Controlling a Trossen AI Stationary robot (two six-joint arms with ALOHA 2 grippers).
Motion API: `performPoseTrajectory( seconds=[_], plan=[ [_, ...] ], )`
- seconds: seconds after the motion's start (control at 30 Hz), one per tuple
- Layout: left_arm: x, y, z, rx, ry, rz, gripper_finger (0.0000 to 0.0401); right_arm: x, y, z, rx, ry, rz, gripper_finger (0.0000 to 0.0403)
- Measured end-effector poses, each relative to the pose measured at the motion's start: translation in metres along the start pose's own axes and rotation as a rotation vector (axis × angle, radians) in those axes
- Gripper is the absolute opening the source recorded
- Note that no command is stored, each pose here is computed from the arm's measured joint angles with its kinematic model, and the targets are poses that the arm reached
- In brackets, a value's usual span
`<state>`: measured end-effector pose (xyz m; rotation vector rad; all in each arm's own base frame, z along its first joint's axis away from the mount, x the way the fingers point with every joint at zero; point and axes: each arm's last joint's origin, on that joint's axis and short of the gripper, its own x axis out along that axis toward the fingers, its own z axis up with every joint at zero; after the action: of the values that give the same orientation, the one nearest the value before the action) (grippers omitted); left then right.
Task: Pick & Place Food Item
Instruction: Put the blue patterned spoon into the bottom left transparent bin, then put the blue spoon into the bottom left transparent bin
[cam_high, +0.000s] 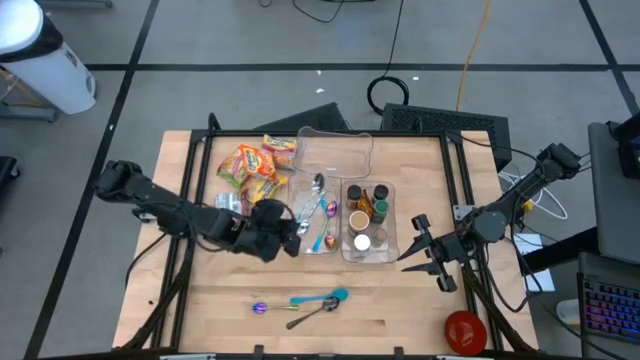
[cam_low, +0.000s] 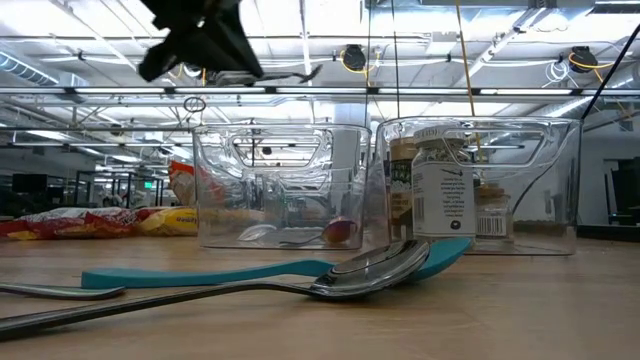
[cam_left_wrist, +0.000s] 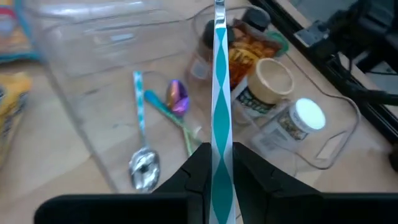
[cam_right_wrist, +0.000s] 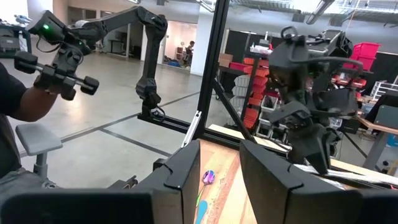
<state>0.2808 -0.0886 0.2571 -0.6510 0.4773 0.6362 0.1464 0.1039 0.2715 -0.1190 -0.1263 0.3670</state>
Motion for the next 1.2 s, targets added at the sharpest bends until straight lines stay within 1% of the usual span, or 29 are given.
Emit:
performPoseTrajectory(
  seconds=[0.13,0.33,0.47,0.53,0.8,0.9,0.97,1.1,1.2],
  plan=[
    [0.019,0.001,0.003,0.020,0.041,0.000,0.0039,0.000,0.000,0.000,-0.001,0.000,0.000,0.0105],
    [0.044,0.005,-0.008,-0.004,0.120,0.046,0.0039,0.000,0.000,0.000,-0.002,0.000,0.000,0.0105],
    [0.057,0.008,-0.014,-0.006,0.158,0.077,0.0061,0.000,0.000,0.000,-0.001,0.000,0.000,0.0104],
    [0.061,0.009,-0.015,-0.005,0.165,0.089,0.0069,0.000,0.000,0.000,-0.001,0.000,0.000,0.0105],
    [0.064,0.011,-0.013,0.028,0.185,0.088,0.0074,0.000,0.000,0.000,-0.002,0.000,0.000,0.0105],
    [0.064,0.011,-0.013,0.040,0.185,0.086,0.0090,0.000,0.000,0.000,-0.002,0.000,0.000,0.0105],
    [0.064,0.011,-0.013,0.050,0.184,0.087,0.0108,0.000,0.000,0.000,-0.002,0.000,0.000,0.0105],
    [0.064,0.011,-0.013,0.089,0.184,0.084,0.0155,0.000,0.000,0.000,-0.002,0.000,0.000,0.0105],
    [0.063,0.011,-0.012,0.156,0.192,0.069,0.0190,0.000,0.000,0.000,-0.002,0.000,0.000,0.0105]
  ],
)
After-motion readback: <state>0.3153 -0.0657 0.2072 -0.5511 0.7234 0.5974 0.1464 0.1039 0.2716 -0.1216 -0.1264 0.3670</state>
